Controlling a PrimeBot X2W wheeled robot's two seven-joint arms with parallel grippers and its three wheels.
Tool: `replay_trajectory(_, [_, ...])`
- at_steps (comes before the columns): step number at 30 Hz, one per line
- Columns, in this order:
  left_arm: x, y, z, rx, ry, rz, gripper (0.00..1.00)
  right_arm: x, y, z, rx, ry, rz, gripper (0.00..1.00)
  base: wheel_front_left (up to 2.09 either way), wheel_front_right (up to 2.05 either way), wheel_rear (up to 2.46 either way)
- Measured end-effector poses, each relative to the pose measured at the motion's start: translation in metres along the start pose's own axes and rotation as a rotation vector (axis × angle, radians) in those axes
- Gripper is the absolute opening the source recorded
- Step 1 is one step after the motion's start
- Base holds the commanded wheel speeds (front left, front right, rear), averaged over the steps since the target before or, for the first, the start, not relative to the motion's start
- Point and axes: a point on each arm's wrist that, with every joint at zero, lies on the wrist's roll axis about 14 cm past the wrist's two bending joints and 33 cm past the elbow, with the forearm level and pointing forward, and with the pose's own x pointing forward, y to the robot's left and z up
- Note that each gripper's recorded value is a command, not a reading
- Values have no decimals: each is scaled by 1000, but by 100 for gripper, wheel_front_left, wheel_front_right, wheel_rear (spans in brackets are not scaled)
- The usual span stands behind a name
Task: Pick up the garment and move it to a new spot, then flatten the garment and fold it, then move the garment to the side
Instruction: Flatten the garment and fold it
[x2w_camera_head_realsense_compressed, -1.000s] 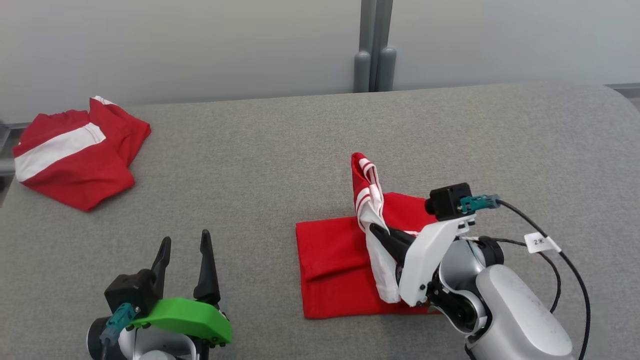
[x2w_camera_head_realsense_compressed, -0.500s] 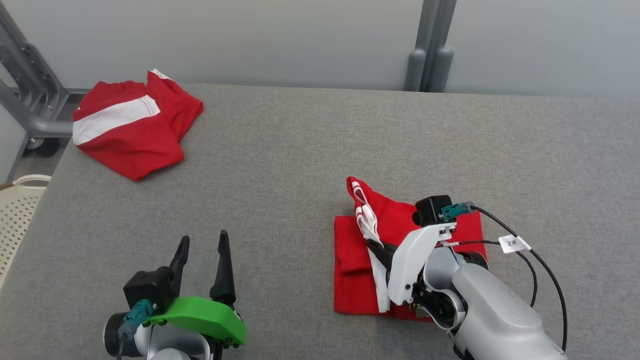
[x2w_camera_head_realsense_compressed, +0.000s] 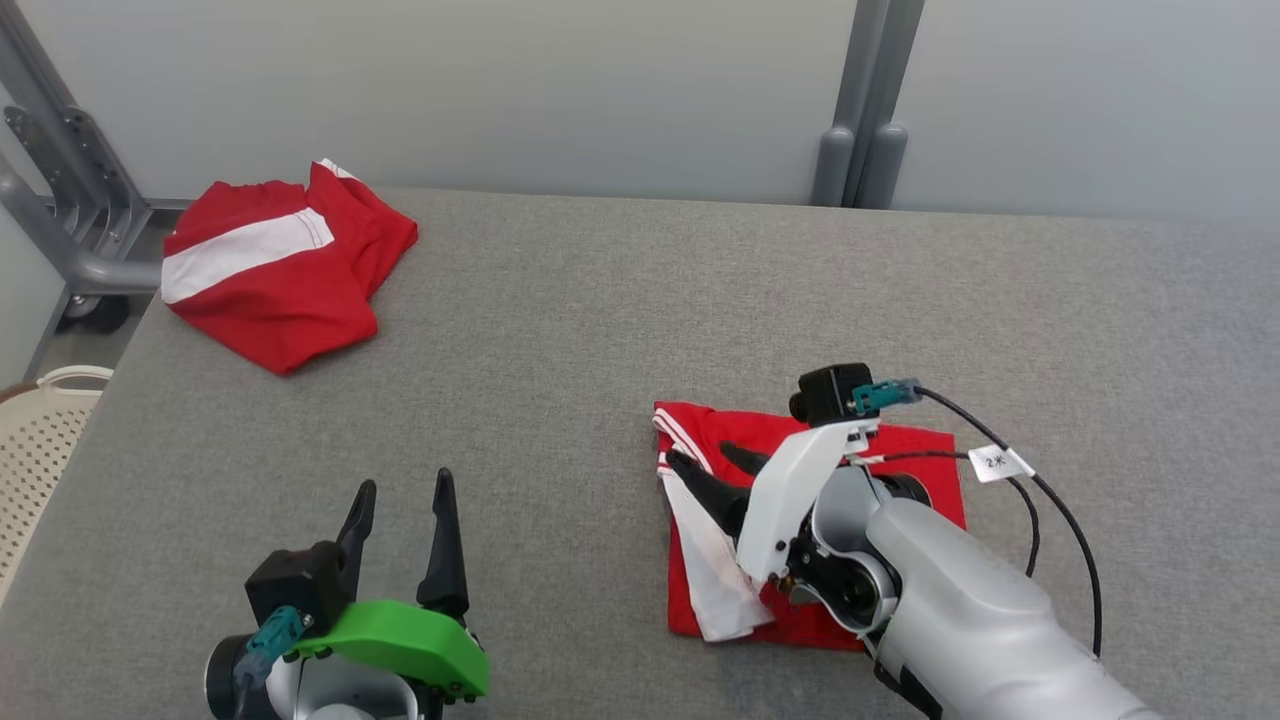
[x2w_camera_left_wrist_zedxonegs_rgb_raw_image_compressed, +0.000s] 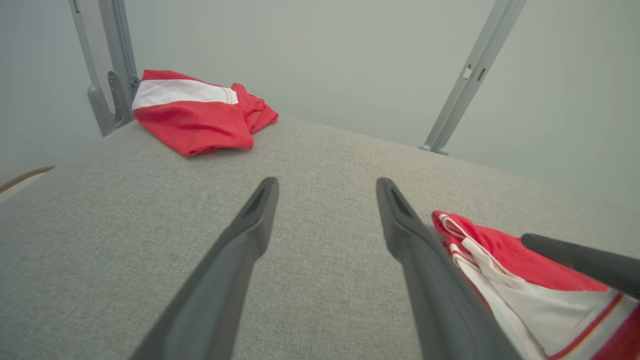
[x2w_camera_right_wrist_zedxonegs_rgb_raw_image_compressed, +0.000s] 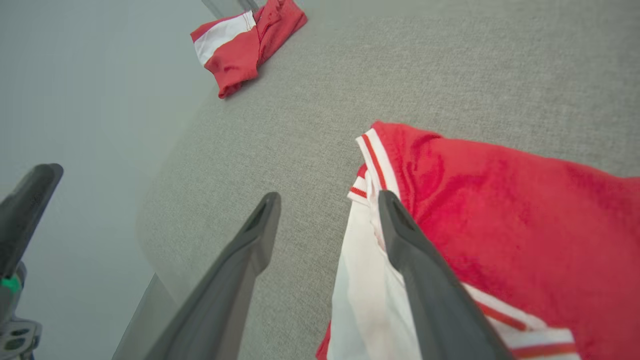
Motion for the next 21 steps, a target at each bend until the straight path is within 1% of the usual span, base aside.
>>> replay_trajectory(4, [0, -5, 0, 2, 2, -15, 100, -3, 10, 32, -20, -98, 25, 100, 0, 0, 0])
replay_trajectory(7, [1, -11, 1, 1, -1, -33, 100, -8, 7, 57, -29, -182, 13, 100, 0, 0, 0])
replay_trajectory(10, [2, -17, 2, 3, -1, -49, 100, -16, -6, 77, -59, -261, -32, 100, 0, 0, 0])
replay_trajectory(13, [3, -24, 1, 3, 2, -71, 100, -30, -28, 91, -80, -328, -92, 100, 0, 0, 0])
replay_trajectory(16, [4, -29, 1, 3, 3, -82, 100, -46, -53, 93, -69, -368, -155, 100, 0, 0, 0])
replay_trajectory(21, [5, -32, -2, 10, 16, -94, 100, -71, -84, 78, -33, -393, -235, 100, 0, 0, 0])
